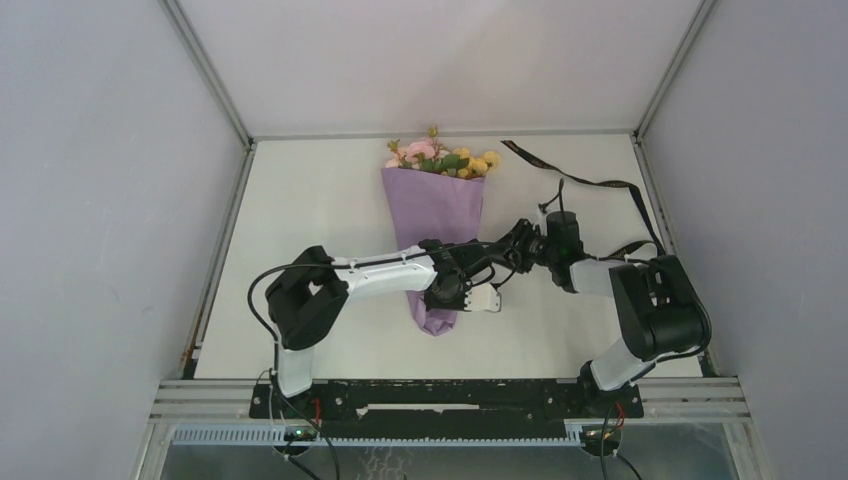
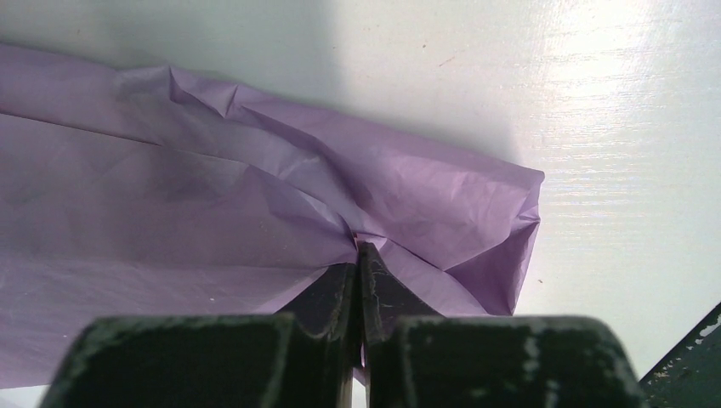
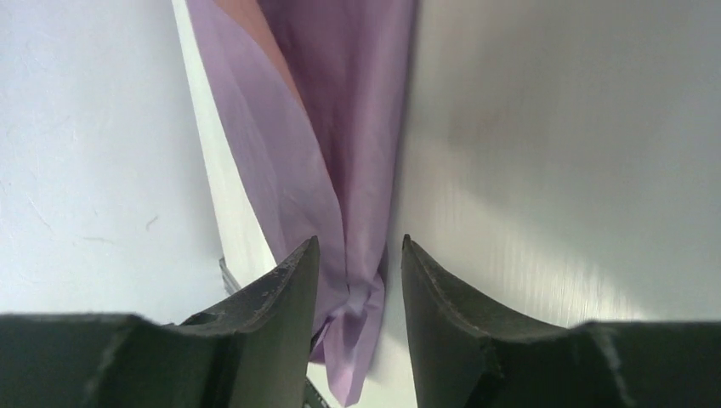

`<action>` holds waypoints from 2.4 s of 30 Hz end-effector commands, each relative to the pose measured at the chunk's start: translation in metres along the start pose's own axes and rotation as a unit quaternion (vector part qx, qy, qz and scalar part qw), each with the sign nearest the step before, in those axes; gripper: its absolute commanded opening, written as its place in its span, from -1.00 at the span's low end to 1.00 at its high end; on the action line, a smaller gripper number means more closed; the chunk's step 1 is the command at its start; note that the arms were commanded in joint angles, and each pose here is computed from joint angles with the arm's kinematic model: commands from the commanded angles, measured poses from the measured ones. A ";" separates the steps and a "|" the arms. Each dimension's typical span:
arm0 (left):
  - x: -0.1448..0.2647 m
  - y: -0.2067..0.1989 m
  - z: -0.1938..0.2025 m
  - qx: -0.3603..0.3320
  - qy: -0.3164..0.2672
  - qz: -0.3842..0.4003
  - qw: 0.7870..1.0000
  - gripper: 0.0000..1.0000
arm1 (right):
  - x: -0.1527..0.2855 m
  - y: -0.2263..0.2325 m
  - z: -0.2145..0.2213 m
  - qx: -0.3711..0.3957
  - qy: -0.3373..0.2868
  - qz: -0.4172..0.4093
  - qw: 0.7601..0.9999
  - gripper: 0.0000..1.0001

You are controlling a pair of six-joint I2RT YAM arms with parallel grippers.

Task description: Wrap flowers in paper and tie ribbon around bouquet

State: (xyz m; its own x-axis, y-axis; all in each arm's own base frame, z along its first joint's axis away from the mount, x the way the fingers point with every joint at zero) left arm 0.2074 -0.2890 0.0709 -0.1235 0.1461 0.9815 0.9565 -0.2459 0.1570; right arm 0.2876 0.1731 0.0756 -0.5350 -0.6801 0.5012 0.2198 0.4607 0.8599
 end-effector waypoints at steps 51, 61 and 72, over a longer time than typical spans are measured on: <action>0.157 -0.058 -0.053 0.011 -0.180 0.195 0.964 0.14 | -0.073 0.029 -0.093 0.089 -0.018 0.002 0.996 -1.00; 0.081 0.055 -0.020 0.163 -0.126 -0.043 0.978 -0.91 | -0.071 0.032 -0.092 0.089 -0.021 0.000 0.996 -1.00; 0.016 0.012 -0.073 0.082 -0.116 0.015 0.990 -0.88 | -0.070 0.032 -0.093 0.084 -0.032 0.000 0.996 -1.00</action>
State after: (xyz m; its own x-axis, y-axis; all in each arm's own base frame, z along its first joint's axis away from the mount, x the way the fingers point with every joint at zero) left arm 0.2057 -0.3382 0.1018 -0.0501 0.3103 0.9493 0.9942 -0.0751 0.0770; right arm 0.3952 0.1811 0.0603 -0.5325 -0.6471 0.5456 0.1342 0.5719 0.8092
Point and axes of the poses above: each gripper's point midway between its finger pads, its own x axis back along the fingers, its own y axis along the line the jaws close on, z = x × y, the point moved 4 cm from there along x, back along the fingers, and after that the axes turned 8 degrees about -x, right-handed, at the moved point
